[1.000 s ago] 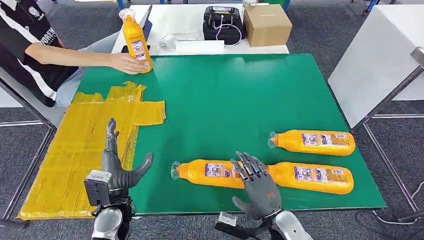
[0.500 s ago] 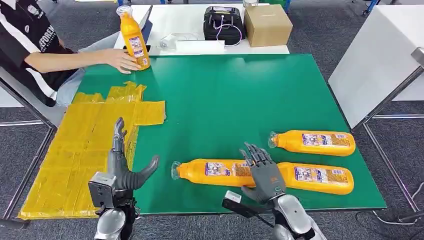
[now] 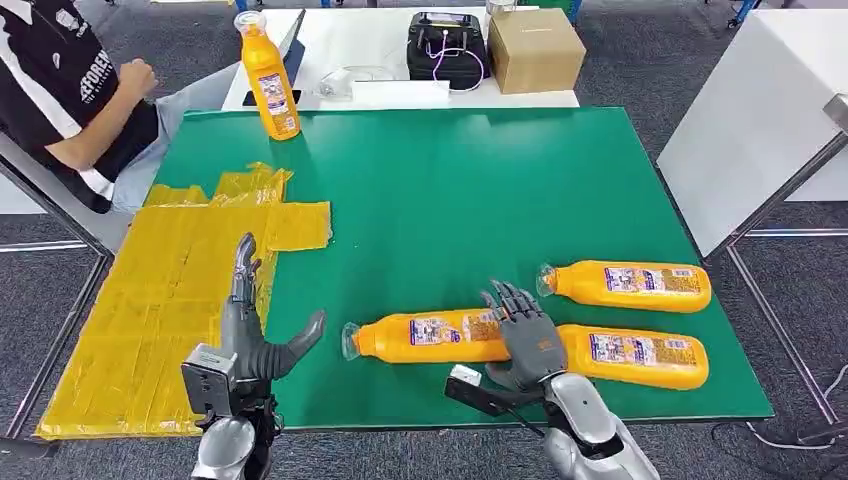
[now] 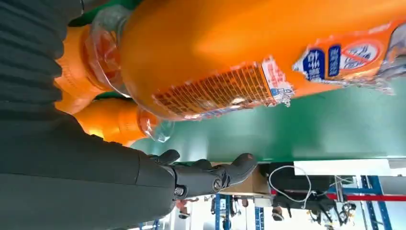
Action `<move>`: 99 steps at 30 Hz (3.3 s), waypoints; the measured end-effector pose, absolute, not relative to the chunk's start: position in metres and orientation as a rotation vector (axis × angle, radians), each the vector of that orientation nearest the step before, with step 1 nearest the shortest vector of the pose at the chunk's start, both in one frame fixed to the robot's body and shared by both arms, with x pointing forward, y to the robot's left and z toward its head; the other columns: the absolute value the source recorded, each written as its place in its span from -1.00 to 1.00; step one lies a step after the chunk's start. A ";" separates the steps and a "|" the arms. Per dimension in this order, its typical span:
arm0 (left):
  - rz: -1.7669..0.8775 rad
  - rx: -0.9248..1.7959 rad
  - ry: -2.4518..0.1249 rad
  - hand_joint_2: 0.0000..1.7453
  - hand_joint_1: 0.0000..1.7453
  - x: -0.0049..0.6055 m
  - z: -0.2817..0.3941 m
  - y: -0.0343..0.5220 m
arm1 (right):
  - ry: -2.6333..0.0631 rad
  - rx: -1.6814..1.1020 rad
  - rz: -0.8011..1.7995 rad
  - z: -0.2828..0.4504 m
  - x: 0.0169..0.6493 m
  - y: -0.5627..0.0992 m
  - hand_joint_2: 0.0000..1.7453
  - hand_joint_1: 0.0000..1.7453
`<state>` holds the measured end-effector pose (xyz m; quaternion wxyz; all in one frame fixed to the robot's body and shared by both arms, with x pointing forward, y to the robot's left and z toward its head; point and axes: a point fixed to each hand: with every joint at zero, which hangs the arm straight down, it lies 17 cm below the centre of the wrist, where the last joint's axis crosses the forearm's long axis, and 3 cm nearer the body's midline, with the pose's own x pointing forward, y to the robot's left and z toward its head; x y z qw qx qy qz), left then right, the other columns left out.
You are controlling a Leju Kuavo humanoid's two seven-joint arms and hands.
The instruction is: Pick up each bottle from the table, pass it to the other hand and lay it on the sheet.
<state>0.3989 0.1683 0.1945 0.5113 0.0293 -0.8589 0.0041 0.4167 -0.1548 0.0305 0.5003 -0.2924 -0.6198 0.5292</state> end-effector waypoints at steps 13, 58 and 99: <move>0.005 -0.016 -2.093 1.00 -1.00 0.409 0.206 0.148 | -1.431 -0.559 1.444 0.001 0.446 -0.127 1.00 -1.00; 0.050 -0.128 -2.023 1.00 -1.00 0.411 0.192 0.127 | -1.370 -0.676 1.607 0.006 0.482 -0.078 1.00 1.00; -0.195 -0.382 -1.947 1.00 -1.00 0.378 0.191 0.057 | -1.921 0.140 0.352 0.151 0.396 -0.050 1.00 1.00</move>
